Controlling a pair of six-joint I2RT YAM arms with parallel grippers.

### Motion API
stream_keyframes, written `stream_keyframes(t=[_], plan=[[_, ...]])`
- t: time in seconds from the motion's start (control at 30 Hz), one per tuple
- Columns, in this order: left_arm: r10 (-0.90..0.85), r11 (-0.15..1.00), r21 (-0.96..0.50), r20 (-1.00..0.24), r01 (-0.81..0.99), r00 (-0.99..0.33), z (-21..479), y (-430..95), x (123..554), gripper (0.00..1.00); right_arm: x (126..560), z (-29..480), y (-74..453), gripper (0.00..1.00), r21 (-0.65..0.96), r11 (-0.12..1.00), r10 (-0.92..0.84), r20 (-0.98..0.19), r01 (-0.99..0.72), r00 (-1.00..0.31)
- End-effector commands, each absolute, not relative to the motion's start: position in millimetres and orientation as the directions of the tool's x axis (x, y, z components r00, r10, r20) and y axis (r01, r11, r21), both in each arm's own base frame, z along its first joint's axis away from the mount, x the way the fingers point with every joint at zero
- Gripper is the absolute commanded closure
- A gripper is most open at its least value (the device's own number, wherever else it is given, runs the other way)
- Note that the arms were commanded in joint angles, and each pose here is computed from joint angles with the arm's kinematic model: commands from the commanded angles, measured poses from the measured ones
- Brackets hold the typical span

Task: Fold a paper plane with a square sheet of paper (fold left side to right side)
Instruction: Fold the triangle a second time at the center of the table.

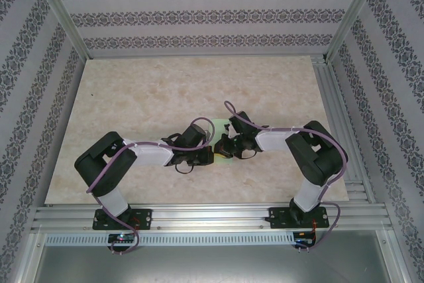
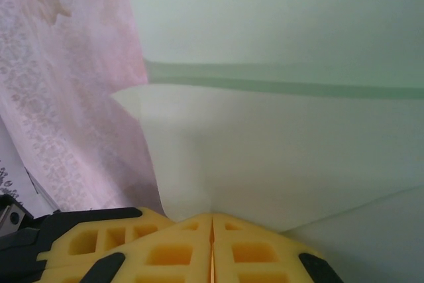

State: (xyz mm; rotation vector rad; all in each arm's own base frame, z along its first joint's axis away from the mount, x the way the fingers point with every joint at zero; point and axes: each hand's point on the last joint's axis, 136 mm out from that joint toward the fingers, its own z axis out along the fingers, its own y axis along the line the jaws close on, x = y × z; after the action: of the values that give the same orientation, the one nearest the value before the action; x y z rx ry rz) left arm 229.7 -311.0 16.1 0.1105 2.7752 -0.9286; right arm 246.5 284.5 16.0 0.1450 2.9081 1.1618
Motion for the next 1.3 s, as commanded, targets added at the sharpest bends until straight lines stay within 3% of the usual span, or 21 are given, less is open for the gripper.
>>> stream_keyframes(t=[0.0, 0.17, 0.57, 1.27], plan=[[0.004, 0.863, -0.498, -0.154, 0.081, -0.988, -16.2, -285.2, 213.6, 0.93, 238.1, -1.5, 279.0, 0.92, 0.643, 0.758, 0.089, 0.056, 0.104, -0.994], [0.0, 0.868, -0.491, -0.144, 0.071, -0.99, -20.5, -282.0, 211.1, 0.93, 237.6, -17.1, 266.4, 0.92, 0.58, 0.808, 0.086, 0.061, 0.106, -0.994], [-0.026, 0.878, -0.478, -0.106, 0.028, -0.994, -38.9, -267.9, 197.2, 0.94, 276.5, -1.0, 243.0, 0.91, 0.543, 0.839, 0.091, -0.057, 0.045, -0.994], [-0.029, 0.871, -0.491, -0.108, 0.028, -0.994, -36.0, -265.5, 193.1, 0.94, 316.6, -2.1, 186.0, 0.91, 0.506, 0.856, 0.172, -0.086, 0.106, -0.981]])
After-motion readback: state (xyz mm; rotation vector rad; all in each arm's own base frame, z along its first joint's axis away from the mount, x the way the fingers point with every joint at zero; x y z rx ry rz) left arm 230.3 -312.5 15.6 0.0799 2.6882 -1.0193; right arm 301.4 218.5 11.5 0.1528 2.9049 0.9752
